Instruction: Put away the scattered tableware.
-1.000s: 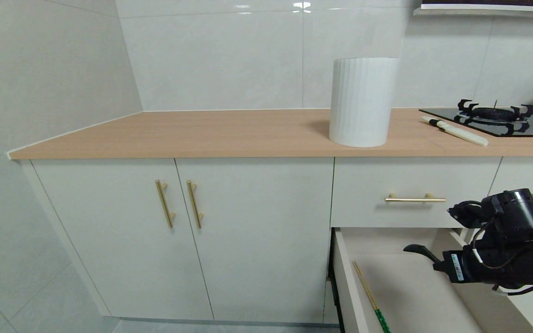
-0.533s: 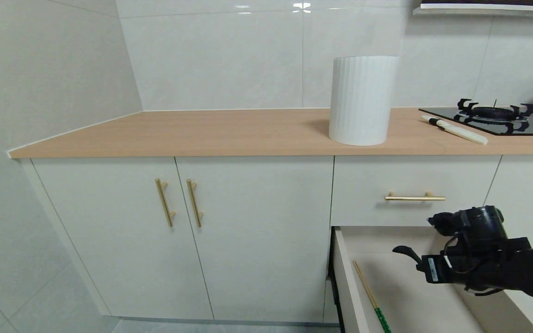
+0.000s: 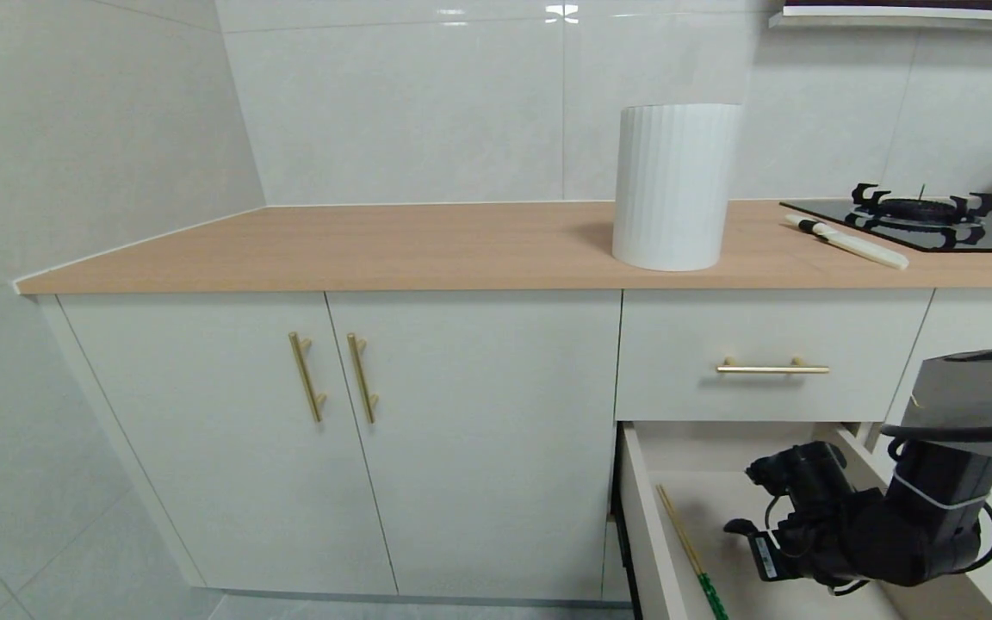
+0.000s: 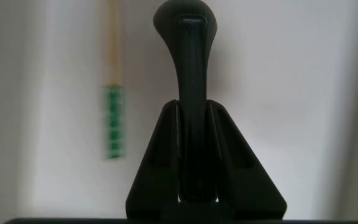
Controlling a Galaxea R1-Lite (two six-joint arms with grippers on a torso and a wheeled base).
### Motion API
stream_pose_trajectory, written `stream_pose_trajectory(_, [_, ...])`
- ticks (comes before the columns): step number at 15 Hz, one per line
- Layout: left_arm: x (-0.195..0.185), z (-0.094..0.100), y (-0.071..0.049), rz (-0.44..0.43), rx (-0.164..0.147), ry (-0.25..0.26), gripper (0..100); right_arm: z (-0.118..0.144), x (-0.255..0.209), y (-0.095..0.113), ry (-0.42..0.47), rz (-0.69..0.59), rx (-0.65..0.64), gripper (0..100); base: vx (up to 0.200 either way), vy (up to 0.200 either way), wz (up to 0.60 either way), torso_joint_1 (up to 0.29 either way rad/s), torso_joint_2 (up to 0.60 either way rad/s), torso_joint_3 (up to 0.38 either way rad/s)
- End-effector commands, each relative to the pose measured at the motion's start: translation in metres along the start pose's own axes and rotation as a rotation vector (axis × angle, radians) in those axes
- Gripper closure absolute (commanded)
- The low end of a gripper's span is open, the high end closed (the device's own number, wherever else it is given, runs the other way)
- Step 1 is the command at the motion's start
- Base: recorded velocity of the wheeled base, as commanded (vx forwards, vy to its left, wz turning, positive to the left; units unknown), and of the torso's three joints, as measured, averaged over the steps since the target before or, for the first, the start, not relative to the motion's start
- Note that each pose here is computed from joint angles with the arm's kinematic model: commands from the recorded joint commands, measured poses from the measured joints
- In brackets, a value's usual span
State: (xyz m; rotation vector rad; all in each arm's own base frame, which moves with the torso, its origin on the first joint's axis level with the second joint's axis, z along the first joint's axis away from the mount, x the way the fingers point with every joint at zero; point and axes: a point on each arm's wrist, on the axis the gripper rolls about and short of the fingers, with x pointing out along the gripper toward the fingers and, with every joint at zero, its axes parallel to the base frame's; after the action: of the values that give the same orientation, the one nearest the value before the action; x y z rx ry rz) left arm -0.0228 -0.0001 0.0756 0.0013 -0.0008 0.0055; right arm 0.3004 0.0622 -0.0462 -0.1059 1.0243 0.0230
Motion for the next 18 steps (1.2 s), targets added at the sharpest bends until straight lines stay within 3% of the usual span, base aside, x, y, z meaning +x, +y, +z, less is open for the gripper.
stream_pose_trajectory(1, [0.0,0.0,0.0,0.001,0.0,-0.001,0,-0.0081,0.011,0.0033,0.041,-0.001,-0.012,100,0.0,0.0,0.0,0.0,0.0,0.0])
stream_pose_trajectory(13, [0.0,0.0,0.0,0.001,0.0,-0.001,0,-0.0075,0.0115,0.0034,0.039,-0.001,-0.008,100,0.0,0.0,0.0,0.0,0.0,0.0])
stream_pose_trajectory(14, [0.0,0.0,0.0,0.001,0.0,-0.001,0,-0.0075,0.0115,0.0034,0.039,-0.001,-0.008,0,0.0,0.0,0.0,0.0,0.0,0.0])
stream_pose_trajectory(18, [0.0,0.0,0.0,0.001,0.0,-0.001,0,-0.0071,0.0112,0.0034,0.036,-0.001,-0.004,0,0.0,0.0,0.0,0.0,0.0,0.0])
